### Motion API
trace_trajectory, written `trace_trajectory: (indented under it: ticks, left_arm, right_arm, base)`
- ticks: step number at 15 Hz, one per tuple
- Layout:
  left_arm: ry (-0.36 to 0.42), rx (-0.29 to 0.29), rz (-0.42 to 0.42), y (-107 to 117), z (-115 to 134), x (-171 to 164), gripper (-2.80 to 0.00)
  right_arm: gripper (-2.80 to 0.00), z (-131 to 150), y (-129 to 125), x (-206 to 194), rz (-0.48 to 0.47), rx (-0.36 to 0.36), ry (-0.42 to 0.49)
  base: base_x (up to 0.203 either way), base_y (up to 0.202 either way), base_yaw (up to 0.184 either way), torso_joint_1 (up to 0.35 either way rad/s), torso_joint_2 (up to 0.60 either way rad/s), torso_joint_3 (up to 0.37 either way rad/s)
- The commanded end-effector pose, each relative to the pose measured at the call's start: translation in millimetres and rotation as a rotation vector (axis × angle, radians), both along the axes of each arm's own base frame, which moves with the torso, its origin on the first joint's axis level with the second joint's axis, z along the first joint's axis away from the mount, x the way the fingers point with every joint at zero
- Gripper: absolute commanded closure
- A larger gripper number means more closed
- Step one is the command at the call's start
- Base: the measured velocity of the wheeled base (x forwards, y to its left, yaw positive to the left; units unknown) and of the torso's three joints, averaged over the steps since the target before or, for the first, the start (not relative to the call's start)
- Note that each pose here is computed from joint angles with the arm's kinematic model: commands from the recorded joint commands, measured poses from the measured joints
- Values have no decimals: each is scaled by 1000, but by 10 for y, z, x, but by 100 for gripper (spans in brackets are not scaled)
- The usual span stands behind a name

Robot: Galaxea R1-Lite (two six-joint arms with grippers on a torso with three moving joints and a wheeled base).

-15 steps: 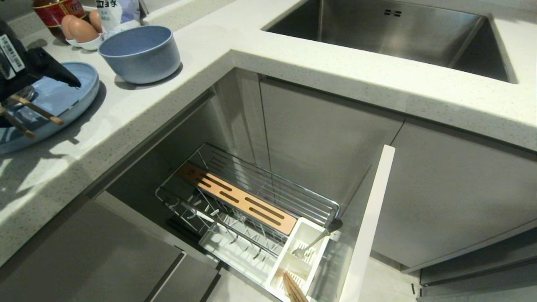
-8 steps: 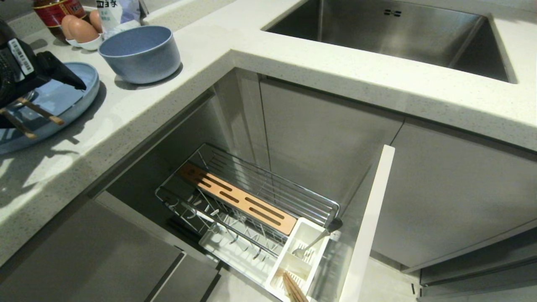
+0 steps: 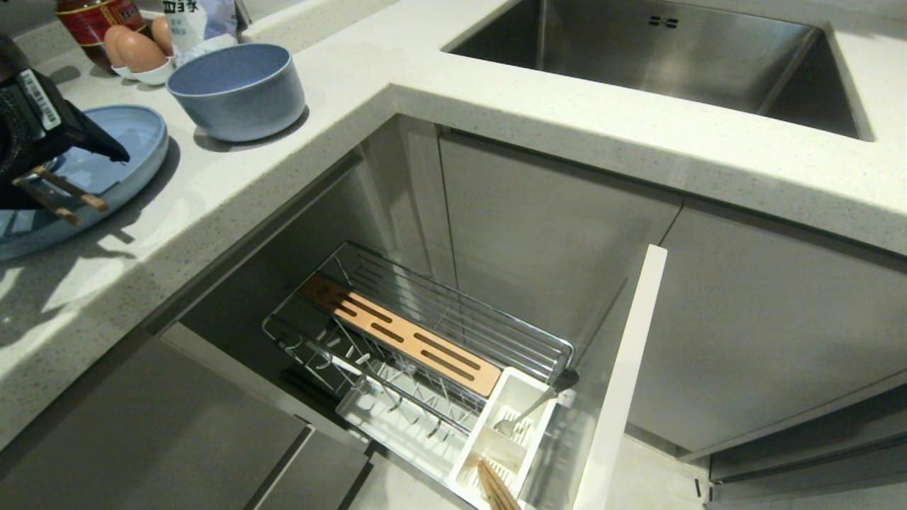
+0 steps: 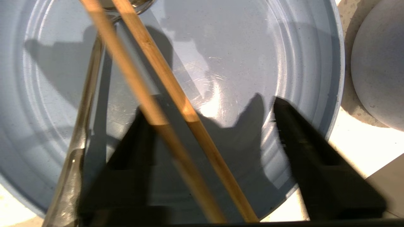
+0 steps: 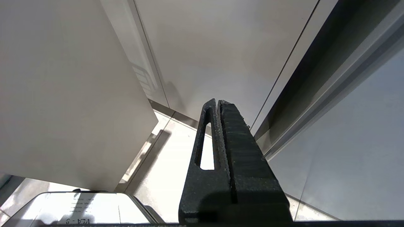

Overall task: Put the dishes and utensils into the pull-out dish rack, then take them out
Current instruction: Pick up the chopsticks and place it in the cupboard

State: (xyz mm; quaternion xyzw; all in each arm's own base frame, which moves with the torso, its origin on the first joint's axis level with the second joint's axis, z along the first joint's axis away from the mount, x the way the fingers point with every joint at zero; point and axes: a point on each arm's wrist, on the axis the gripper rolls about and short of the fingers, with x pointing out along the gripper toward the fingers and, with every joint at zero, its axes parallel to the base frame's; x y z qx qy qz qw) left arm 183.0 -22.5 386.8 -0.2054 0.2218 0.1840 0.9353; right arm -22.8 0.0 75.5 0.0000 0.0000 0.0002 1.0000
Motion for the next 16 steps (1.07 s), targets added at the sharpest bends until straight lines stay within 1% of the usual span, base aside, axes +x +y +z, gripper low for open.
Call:
trace_trajectory:
  ticks: [1, 8, 11, 13, 16]
  left_arm:
    - [10, 0, 4, -3, -16, 20, 0]
    - [6, 1, 6, -2, -8, 13, 0]
    - [-10, -2, 6, 5, 19, -24, 0]
    - [-45, -10, 8, 20, 82, -116, 0]
    - [-152, -29, 3, 59, 231, -354, 0]
  right_arm:
    - [0, 0, 0, 0, 1, 0, 0]
    - [0, 0, 0, 0, 0, 0, 0]
    - [0, 0, 0, 0, 1, 0, 0]
    - [0, 0, 0, 0, 1, 0, 0]
    - [0, 0, 0, 0, 1, 0, 0]
  base:
    - [0, 0, 0, 0, 0, 0]
    - [0, 0, 0, 0, 0, 0]
    - [0, 0, 0, 0, 0, 0]
    - [0, 0, 0, 0, 0, 0]
    - [0, 0, 0, 0, 0, 0]
